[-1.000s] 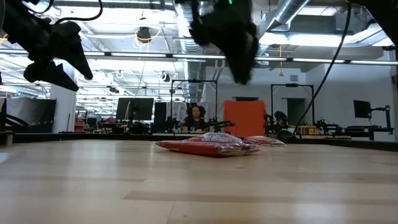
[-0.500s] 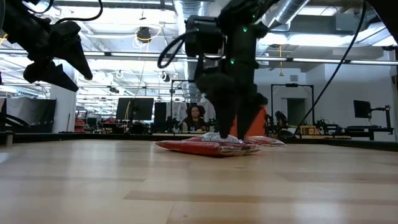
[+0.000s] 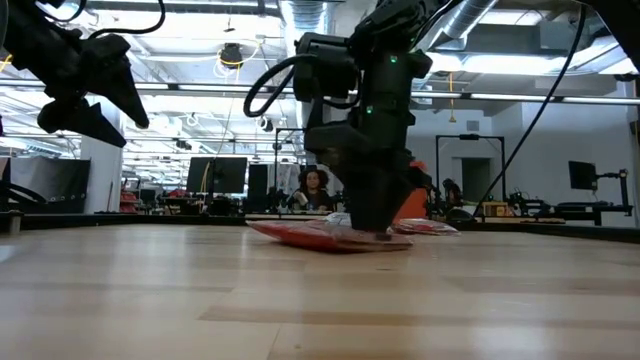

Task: Sort popcorn bags into baskets
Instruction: Put the red popcorn pack into the blue bin

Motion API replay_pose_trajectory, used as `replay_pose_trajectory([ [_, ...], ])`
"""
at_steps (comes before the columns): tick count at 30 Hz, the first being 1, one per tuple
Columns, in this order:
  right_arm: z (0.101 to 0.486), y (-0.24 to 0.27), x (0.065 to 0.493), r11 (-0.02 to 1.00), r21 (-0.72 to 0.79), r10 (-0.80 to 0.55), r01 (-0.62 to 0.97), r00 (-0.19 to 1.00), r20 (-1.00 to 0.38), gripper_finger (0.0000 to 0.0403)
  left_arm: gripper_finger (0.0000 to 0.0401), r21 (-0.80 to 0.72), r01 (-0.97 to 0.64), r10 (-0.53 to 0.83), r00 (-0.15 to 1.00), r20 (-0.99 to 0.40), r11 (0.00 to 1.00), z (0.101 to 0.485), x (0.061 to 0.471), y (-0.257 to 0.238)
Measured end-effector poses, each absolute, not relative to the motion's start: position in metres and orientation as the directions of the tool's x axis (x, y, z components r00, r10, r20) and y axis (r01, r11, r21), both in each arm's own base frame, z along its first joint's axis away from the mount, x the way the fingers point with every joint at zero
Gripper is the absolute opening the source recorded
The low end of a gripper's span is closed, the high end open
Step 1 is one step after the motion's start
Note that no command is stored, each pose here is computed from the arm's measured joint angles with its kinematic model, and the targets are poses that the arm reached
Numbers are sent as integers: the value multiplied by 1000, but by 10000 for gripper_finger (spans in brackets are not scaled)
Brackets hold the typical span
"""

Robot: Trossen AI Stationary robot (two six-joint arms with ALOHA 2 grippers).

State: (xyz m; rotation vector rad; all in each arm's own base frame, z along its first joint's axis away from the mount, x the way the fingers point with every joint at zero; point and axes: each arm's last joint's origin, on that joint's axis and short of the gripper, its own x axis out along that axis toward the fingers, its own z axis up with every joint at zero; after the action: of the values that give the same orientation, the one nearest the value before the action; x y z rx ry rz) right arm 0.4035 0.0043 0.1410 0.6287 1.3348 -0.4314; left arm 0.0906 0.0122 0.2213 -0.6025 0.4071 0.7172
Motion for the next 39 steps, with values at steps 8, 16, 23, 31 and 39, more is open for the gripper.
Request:
replay_pose_trajectory([
  [8,142,4,408,759,208,82,617,225,-971,14,306,-369,-713,490,687,-536,596,221,91,12],
  [16,177,9,428,773,275,87,572,334,-939,5,306,-374,-717,496,685,-534,588,221,91,12],
  [23,232,30,449,799,368,111,476,485,-867,4,306,-373,-725,508,679,-530,580,222,90,13],
  [31,291,66,461,815,476,170,331,649,-742,3,306,-371,-730,517,675,-526,574,222,90,13],
  [39,310,106,472,769,612,256,185,788,-560,3,306,-377,-730,517,675,-526,570,222,90,13],
])
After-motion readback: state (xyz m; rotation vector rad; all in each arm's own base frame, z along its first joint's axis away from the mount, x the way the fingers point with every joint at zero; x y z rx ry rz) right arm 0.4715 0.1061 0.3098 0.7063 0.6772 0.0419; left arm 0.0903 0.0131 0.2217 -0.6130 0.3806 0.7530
